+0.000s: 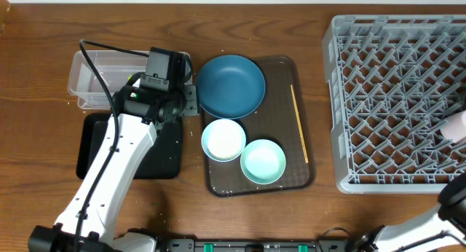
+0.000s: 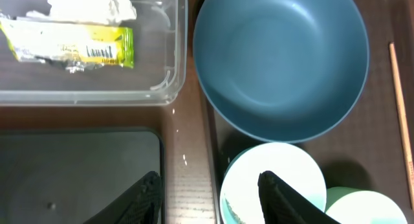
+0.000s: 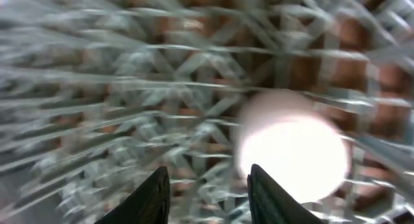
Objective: Sort waste into correct bins and load items into the dishwasher rack
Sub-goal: 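Move the right gripper to the light-blue bowl and grasp its rim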
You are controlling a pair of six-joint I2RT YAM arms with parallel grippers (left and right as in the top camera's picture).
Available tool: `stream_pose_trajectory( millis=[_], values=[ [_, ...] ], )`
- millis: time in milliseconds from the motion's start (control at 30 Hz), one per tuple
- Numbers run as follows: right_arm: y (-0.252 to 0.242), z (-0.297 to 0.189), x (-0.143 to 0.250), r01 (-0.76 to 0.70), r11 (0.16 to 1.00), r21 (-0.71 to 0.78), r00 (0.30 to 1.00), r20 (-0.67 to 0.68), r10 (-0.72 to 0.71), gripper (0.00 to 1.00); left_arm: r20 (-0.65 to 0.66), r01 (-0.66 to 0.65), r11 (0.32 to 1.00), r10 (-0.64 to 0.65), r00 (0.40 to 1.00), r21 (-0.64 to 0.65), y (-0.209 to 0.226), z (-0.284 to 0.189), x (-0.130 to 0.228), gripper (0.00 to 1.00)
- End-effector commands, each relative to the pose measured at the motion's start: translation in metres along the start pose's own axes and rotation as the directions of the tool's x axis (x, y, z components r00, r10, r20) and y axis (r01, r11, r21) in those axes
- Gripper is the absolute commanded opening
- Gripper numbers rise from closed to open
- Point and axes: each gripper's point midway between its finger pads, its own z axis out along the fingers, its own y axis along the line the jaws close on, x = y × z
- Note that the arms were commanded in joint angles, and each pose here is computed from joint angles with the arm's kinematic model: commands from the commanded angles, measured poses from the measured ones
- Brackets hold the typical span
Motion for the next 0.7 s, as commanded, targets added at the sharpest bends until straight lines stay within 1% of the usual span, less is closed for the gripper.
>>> stream_pose_trajectory(
  millis=[0,33,133,233,367,467,600,667],
  values=[
    [0.075,-0.048,-0.004,0.203,0.964,-0.174,0.976,0.117,-0.184,0.43,-0.017,-0.004,1.0,0.004,1.0,-0.017,0.004,0.001,0.005,0.52],
    [0.091,-0.054,0.0,0.247,0.948,-0.198,0.966,0.128,-0.225,0.44,-0.024,-0.004,1.0,0.004,1.0,-0.026,0.006,0.001,0.007,0.54],
    [0.142,-0.065,0.023,0.39,0.883,-0.262,0.92,0.138,-0.366,0.47,-0.043,-0.005,0.998,0.003,0.999,-0.059,0.012,0.0,0.012,0.57],
    [0.187,-0.062,0.052,0.501,0.807,-0.313,0.864,0.12,-0.49,0.5,-0.068,-0.008,0.995,0.002,0.998,-0.095,0.019,-0.001,0.018,0.58],
    [0.242,-0.052,0.107,0.641,0.66,-0.392,0.738,0.078,-0.67,0.51,-0.095,-0.011,0.995,0.001,0.995,-0.102,0.021,-0.001,0.025,0.6],
    [0.271,-0.044,0.149,0.678,0.582,-0.449,0.662,0.028,-0.749,0.55,-0.096,-0.011,0.995,0.001,0.995,-0.103,0.021,-0.001,0.025,0.6],
    [0.298,-0.029,0.203,0.692,0.503,-0.518,0.56,-0.054,-0.827,0.55,-0.098,-0.011,0.995,0.001,0.995,-0.103,0.021,-0.001,0.026,0.61],
    [0.305,-0.017,0.232,0.696,0.472,-0.541,0.498,-0.111,-0.86,0.54,-0.1,-0.011,0.995,0.0,0.995,-0.103,0.021,0.001,0.027,0.61]
  ],
)
